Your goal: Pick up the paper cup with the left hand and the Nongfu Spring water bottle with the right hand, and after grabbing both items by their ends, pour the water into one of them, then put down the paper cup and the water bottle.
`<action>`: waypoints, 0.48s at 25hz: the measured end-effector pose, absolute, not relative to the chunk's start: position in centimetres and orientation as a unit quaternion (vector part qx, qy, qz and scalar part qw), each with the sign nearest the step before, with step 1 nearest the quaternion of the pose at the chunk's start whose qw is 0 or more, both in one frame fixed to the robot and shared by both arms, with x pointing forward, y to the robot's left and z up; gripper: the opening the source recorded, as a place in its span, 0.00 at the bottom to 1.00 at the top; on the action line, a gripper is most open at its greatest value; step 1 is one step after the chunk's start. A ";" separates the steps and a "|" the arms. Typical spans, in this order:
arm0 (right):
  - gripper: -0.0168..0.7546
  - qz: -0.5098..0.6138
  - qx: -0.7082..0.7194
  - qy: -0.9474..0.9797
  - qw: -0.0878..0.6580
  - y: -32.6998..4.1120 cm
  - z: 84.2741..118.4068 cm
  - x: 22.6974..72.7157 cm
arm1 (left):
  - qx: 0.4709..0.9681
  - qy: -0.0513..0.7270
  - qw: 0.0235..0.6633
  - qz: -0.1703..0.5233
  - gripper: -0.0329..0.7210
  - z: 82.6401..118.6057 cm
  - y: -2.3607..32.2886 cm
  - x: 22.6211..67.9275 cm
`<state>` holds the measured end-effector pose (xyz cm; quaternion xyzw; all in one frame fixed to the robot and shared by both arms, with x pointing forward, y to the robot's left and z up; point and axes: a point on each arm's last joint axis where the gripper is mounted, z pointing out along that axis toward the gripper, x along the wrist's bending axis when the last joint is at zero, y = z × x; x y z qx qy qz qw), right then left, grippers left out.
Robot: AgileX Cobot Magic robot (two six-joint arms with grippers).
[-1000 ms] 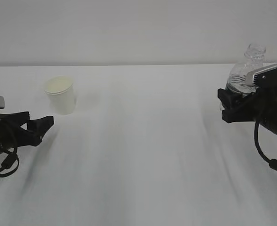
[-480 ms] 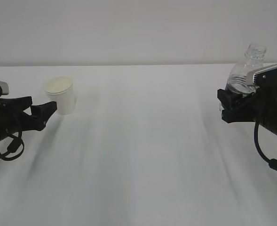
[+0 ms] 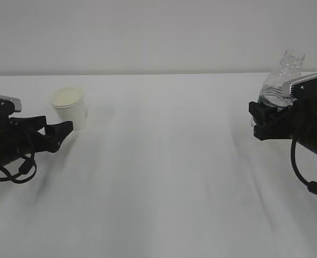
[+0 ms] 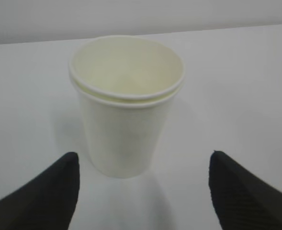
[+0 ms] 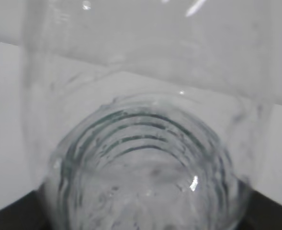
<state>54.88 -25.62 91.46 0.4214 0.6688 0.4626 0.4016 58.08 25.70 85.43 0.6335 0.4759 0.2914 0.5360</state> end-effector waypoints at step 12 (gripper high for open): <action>0.61 0.463 0.421 0.669 0.402 -25.6 91.5 54.9 | 0.634 0.481 0.532 0.290 0.85 84.3 25.7 59.9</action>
